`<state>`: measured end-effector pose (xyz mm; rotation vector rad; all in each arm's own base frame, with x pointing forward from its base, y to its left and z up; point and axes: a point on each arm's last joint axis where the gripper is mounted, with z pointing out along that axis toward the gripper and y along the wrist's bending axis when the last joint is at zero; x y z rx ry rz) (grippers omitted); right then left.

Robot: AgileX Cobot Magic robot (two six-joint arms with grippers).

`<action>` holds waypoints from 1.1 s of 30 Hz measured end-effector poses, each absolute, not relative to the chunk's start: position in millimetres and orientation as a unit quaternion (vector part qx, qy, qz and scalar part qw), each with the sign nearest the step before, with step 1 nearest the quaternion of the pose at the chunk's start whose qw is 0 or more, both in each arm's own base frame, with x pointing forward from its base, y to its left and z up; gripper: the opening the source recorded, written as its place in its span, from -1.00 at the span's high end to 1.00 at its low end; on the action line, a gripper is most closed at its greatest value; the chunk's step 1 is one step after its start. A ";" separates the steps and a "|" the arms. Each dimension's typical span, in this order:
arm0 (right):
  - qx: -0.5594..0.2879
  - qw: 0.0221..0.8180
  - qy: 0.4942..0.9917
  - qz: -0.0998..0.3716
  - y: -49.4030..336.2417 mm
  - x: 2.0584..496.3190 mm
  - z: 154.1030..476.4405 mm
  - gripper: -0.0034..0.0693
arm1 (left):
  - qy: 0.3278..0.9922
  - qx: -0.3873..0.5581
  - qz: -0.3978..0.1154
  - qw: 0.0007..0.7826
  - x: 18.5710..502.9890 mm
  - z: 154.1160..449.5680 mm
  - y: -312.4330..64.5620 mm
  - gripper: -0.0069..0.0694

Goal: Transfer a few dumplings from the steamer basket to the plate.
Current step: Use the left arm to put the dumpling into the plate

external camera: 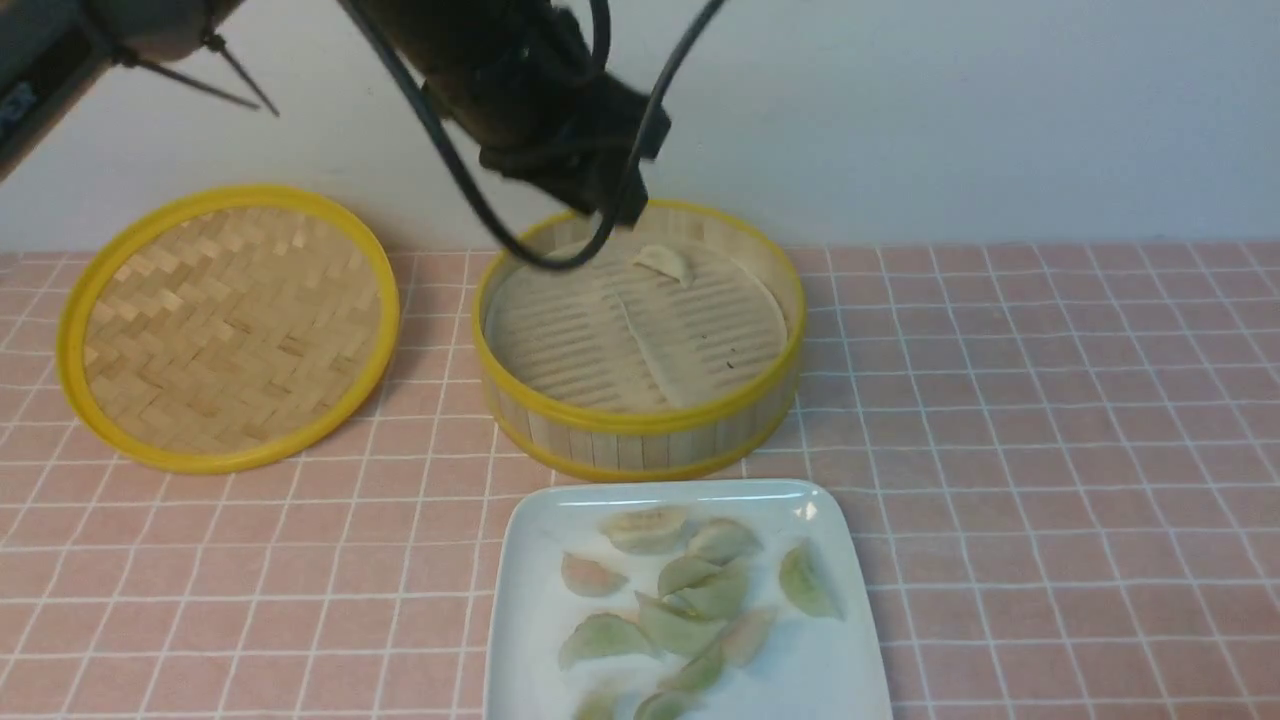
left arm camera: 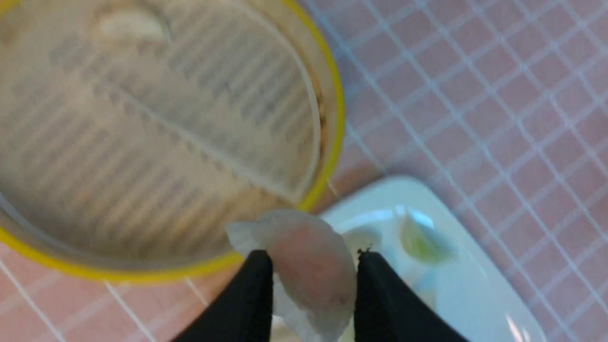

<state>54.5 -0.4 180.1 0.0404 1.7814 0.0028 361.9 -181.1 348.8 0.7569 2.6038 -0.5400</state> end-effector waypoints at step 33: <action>0.024 0.629 0.777 0.006 -0.4 54.5 180.1 0.93 | 0.948 0.263 -0.158 0.080 271.9 224.3 -171.3 -0.47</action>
